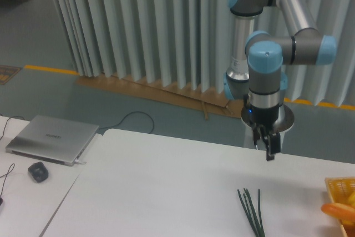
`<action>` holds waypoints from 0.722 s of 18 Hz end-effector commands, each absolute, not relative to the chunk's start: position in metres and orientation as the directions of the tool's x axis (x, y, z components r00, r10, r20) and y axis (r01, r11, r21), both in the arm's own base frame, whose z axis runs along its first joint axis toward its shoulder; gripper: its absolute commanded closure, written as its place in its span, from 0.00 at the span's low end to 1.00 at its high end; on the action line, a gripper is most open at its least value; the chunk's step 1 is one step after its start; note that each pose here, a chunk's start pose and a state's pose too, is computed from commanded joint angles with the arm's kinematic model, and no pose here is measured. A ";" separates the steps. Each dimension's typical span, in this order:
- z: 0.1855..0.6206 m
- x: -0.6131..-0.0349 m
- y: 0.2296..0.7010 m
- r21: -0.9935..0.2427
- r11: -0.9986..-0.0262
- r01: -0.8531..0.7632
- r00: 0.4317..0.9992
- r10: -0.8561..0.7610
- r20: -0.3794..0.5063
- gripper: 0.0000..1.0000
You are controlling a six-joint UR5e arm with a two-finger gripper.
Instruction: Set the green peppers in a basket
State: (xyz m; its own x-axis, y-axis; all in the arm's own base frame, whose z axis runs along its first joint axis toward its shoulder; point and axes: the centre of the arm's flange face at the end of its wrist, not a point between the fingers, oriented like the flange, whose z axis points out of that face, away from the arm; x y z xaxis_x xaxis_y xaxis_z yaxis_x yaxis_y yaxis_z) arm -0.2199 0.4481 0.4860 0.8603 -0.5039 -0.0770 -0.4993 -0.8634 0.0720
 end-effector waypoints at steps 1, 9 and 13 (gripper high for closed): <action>0.482 -0.220 0.449 0.071 -0.873 -0.483 0.870 -0.487 -0.072 0.00; 0.486 -0.203 0.458 0.118 -0.747 -0.654 0.749 -0.661 -0.035 0.00; 0.487 -0.203 0.457 0.136 -0.671 -0.729 0.677 -0.736 -0.007 0.00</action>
